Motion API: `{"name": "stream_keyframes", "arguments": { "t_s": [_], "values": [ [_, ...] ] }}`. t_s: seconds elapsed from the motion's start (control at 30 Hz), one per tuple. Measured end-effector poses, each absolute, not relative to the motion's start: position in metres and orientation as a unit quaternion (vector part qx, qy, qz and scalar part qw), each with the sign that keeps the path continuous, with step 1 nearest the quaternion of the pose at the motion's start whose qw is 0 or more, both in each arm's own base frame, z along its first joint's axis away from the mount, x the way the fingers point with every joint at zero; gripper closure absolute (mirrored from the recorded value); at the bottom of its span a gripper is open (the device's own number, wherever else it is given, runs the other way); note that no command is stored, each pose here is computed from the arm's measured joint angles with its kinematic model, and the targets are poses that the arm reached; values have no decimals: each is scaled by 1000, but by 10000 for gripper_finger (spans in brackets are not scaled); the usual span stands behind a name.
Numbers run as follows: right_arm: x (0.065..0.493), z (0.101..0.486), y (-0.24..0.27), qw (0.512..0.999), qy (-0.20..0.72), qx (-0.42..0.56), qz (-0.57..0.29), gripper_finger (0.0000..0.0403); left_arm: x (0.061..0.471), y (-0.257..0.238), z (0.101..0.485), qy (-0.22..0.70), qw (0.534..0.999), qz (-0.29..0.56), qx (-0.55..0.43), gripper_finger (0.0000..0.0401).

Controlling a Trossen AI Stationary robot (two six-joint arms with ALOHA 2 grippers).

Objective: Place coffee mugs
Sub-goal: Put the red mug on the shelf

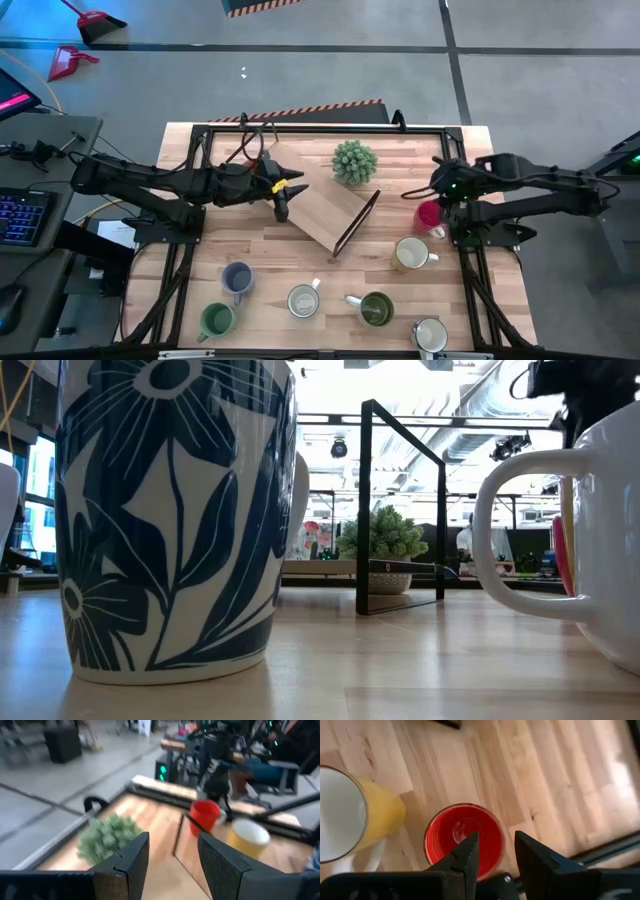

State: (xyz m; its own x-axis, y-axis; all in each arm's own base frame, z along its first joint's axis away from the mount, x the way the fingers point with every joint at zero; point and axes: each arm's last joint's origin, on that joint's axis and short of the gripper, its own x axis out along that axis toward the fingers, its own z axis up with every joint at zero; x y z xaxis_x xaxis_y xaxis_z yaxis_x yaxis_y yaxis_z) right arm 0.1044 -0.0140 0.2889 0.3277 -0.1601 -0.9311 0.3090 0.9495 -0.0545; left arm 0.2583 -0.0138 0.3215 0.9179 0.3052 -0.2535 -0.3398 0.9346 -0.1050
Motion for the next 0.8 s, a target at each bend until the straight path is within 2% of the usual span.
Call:
{"name": "stream_keyframes", "arguments": {
  "t_s": [0.3, 0.5, 0.8],
  "values": [
    [109, 252, -15, 796, 580, 58, -160, 299, 253, -41, 312, 171, 966, 77, -179, 243],
    [109, 250, -16, 795, 580, 62, -166, 299, 243, -61, 299, 241, 938, 75, -239, 243],
    [109, 250, -16, 792, 577, 66, -187, 299, 233, -79, 292, 280, 920, 70, -265, 243]
  ]
}}
